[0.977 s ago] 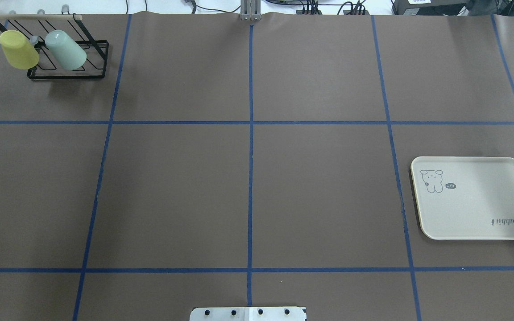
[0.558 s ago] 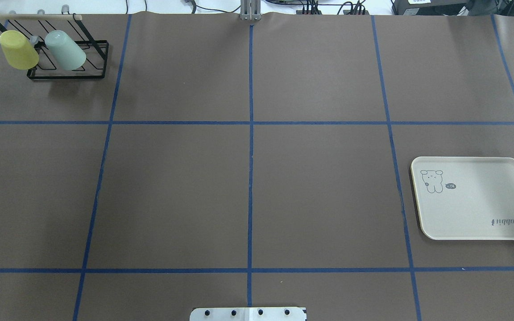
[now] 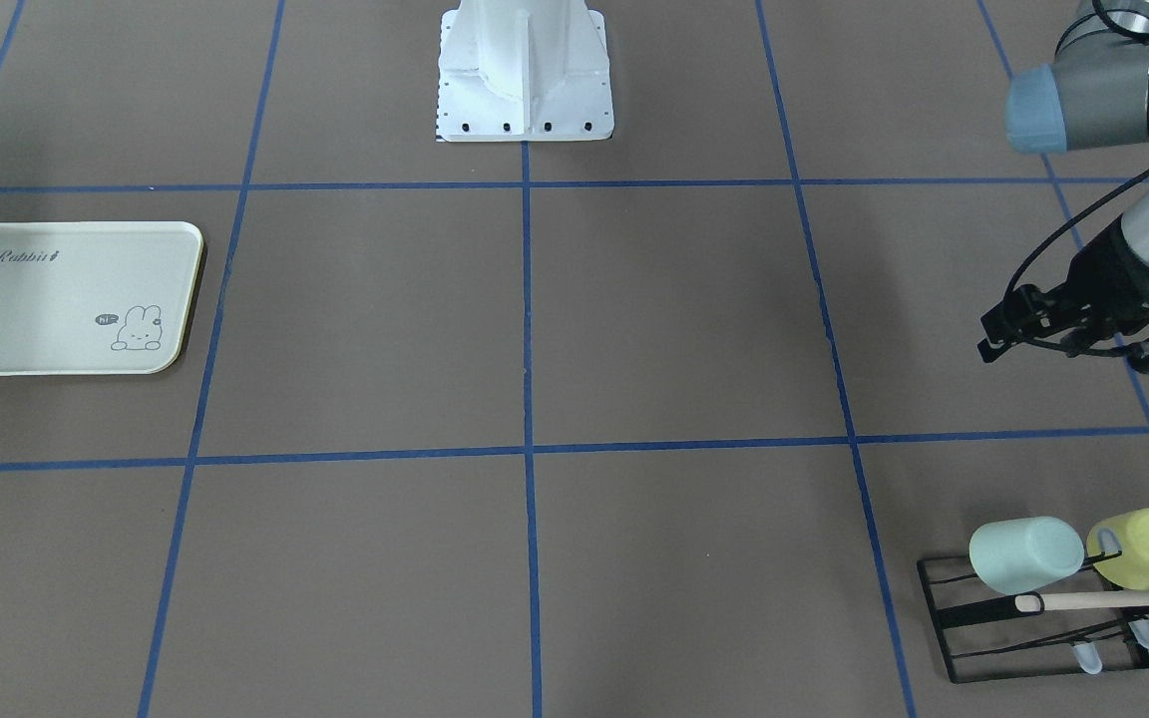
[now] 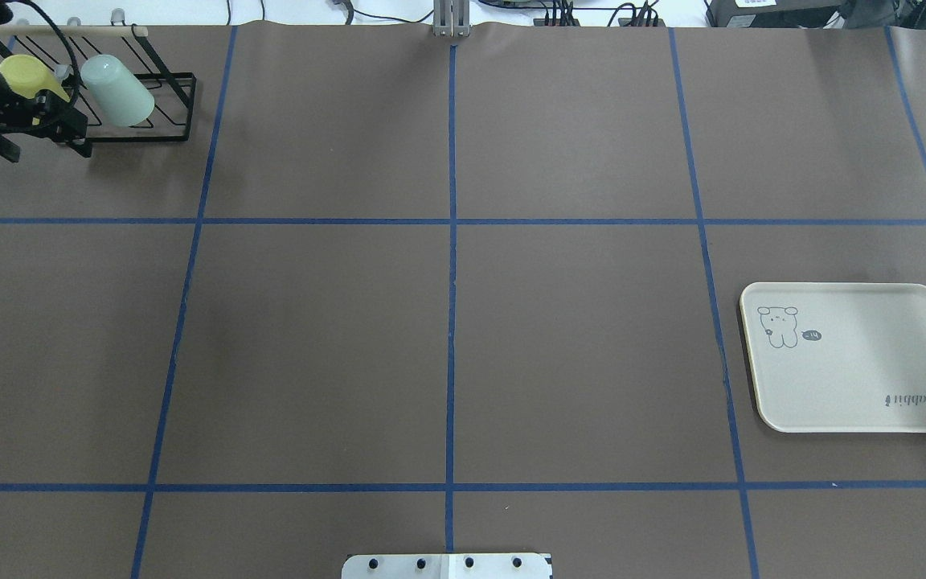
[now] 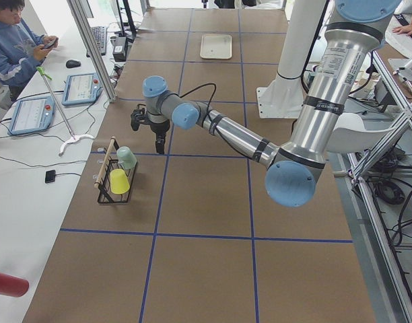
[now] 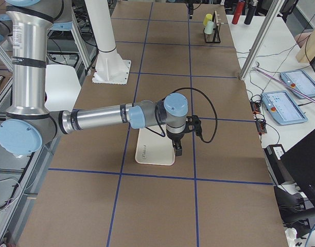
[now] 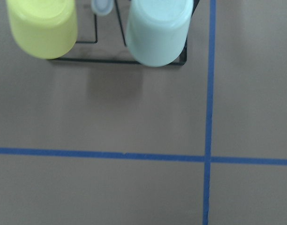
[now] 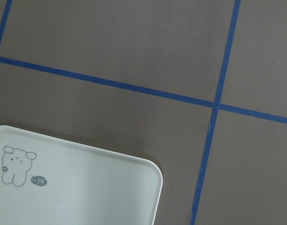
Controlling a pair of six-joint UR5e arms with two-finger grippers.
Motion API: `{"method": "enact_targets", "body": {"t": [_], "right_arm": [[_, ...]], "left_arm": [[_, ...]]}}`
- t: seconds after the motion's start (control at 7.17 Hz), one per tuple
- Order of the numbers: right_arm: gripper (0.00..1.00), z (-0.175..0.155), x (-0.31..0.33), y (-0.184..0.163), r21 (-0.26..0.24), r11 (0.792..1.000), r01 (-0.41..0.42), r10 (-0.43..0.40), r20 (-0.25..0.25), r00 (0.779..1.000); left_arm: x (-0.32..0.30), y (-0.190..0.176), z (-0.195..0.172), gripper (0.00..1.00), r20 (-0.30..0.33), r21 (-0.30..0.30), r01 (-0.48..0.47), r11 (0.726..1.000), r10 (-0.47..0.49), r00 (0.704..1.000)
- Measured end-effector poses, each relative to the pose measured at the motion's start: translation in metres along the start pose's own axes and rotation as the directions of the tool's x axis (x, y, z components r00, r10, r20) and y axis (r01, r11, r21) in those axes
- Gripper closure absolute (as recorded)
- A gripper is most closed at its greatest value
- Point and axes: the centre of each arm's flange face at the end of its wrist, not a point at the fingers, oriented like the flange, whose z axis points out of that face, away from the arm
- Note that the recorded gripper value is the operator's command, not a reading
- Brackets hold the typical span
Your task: Left arm grabs green cup and hands to right arm on tray
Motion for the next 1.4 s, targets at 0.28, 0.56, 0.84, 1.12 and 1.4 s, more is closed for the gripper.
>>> {"method": "enact_targets", "body": {"t": [0.28, 0.56, 0.84, 1.12, 1.4], "right_arm": [[0.00, 0.003, -0.003, -0.001, -0.006, 1.000, 0.005, -0.005, 0.003, 1.000], [0.00, 0.005, -0.006, -0.002, -0.009, 1.000, 0.010, -0.010, 0.006, 1.000], [0.00, 0.008, -0.010, -0.003, -0.017, 1.000, 0.017, -0.017, 0.007, 1.000], [0.00, 0.011, -0.013, -0.004, -0.022, 0.999, 0.023, -0.023, 0.009, 1.000], [0.00, 0.012, -0.016, -0.006, -0.023, 0.999, 0.031, -0.030, 0.010, 0.999]], "left_arm": [[0.015, -0.035, 0.016, 0.01, 0.038, -0.001, 0.010, 1.000, -0.010, 0.999], [0.028, -0.062, 0.038, 0.02, 0.072, -0.018, 0.014, 1.000, -0.013, 0.997], [0.033, -0.083, 0.053, 0.02, 0.091, -0.038, 0.024, 0.999, -0.020, 0.996], [0.022, -0.092, 0.067, 0.03, 0.110, -0.060, 0.031, 0.998, -0.024, 0.994], [0.009, -0.102, 0.075, 0.03, 0.128, -0.072, 0.059, 0.996, -0.050, 0.990]]}}
